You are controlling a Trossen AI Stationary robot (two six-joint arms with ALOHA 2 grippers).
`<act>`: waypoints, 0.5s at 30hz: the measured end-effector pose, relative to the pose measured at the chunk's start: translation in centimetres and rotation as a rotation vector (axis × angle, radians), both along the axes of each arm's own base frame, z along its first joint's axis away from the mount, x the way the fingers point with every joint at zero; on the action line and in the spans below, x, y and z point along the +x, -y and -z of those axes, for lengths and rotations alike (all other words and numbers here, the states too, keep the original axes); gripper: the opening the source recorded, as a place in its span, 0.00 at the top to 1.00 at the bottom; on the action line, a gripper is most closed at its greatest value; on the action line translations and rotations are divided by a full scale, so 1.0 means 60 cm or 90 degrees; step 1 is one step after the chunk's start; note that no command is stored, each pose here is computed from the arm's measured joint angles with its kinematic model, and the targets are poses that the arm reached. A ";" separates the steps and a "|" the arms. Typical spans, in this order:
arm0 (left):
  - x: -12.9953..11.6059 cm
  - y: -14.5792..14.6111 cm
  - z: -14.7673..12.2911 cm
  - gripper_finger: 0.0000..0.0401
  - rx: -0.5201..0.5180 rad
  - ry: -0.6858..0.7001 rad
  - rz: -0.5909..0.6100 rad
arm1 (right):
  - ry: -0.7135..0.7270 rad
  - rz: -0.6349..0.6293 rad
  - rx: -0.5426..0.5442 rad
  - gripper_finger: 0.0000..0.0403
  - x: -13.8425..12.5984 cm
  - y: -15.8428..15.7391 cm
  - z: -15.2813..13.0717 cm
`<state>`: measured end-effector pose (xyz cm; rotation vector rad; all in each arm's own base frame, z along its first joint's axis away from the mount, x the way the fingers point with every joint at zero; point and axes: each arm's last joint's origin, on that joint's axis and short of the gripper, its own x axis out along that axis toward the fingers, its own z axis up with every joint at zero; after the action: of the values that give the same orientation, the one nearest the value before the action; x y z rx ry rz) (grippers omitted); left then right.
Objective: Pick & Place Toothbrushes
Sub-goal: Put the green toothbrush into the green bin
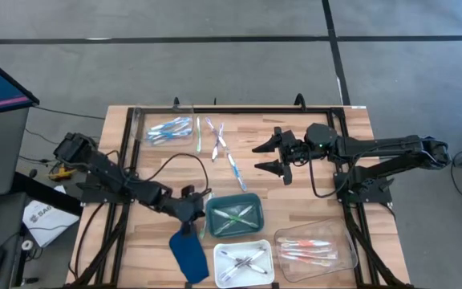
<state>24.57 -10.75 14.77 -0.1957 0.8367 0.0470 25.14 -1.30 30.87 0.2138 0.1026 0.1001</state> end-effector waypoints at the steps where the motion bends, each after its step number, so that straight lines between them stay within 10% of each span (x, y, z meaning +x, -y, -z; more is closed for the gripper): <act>1: -0.004 0.000 0.005 1.00 -0.001 0.000 -0.001 | 0.000 0.000 0.000 0.35 0.000 0.000 0.000; 15: -0.004 0.001 0.012 1.00 -0.003 0.024 0.012 | 0.000 0.000 0.000 0.35 0.000 0.000 0.000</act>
<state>24.31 -10.83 14.05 -0.1922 0.8006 0.0243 25.14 -1.30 30.88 0.2137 0.1024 0.1002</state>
